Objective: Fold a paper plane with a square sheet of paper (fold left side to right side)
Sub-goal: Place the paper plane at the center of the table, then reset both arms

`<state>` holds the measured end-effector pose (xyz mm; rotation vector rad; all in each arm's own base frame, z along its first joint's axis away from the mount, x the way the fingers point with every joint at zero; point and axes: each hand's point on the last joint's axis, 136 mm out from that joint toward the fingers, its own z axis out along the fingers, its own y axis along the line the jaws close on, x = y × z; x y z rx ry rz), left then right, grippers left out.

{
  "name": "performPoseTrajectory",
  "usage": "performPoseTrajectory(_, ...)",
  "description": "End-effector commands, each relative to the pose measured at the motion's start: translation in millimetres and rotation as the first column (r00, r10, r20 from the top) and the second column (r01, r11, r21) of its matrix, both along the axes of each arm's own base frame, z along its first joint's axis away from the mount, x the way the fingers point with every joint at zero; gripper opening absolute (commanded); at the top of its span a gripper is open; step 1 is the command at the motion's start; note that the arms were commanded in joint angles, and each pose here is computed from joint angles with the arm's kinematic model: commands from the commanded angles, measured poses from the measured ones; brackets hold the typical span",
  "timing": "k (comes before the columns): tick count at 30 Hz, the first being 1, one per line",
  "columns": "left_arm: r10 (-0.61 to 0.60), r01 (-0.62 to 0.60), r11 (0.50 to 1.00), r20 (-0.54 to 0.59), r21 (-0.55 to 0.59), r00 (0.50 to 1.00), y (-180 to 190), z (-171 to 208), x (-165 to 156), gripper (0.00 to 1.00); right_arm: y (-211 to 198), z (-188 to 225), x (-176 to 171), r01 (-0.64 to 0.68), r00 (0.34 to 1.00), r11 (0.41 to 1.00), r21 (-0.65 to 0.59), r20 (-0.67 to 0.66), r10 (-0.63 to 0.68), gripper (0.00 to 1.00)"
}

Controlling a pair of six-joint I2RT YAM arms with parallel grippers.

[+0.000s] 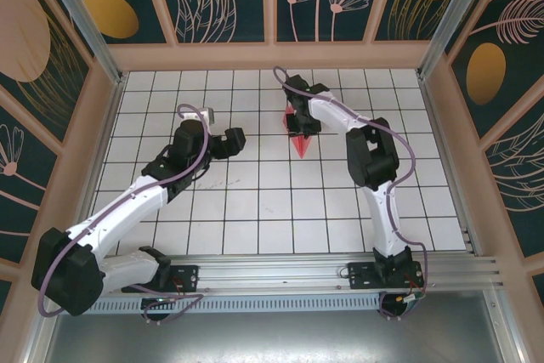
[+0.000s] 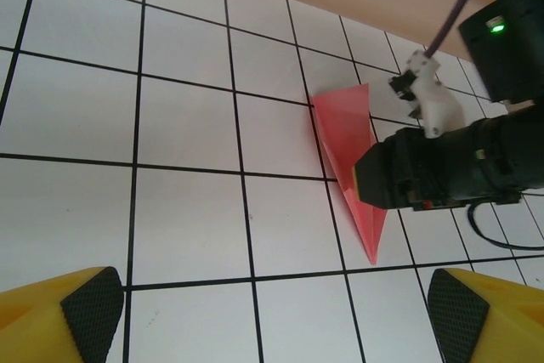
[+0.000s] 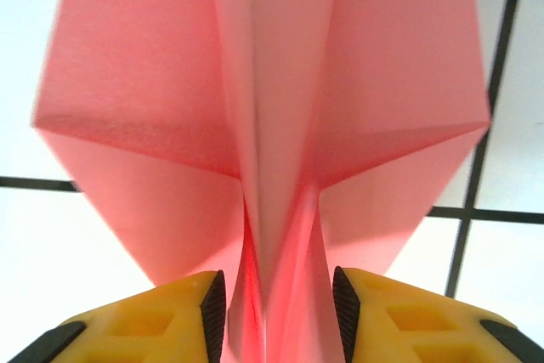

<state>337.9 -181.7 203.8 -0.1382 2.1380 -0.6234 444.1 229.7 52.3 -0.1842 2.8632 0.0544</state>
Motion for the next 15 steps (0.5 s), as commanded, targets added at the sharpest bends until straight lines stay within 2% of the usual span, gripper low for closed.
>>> performPoseTrajectory(1,0.009,-0.009,0.999,0.0,-0.05,1.0,1.8,8.9,5.7,0.95,-0.8,48.6,-2.5,0.013,0.997,1.0,0.018,0.072,-0.015,0.44)
performPoseTrajectory(6,0.026,-0.026,0.992,-0.002,-0.127,1.0,15.4,12.5,13.2,0.96,-13.1,88.4,-8.8,0.03,0.987,0.999,0.039,0.16,-0.036,0.54)
performPoseTrajectory(8,0.059,-0.056,0.987,0.015,-0.152,0.998,29.3,18.5,19.5,0.97,-26.8,112.8,-8.7,0.044,0.967,0.992,0.115,0.244,-0.072,0.6)
performPoseTrajectory(11,0.152,-0.144,0.98,0.053,-0.141,0.987,61.4,25.6,30.9,0.97,-67.2,131.6,-8.0,0.079,0.919,0.976,0.204,0.364,-0.151,0.66)
performPoseTrajectory(15,0.303,-0.292,0.951,0.117,-0.102,0.946,112.2,27.9,43.5,0.99,-133.0,129.8,-10.5,0.155,0.829,0.968,0.2,0.506,-0.237,0.8)
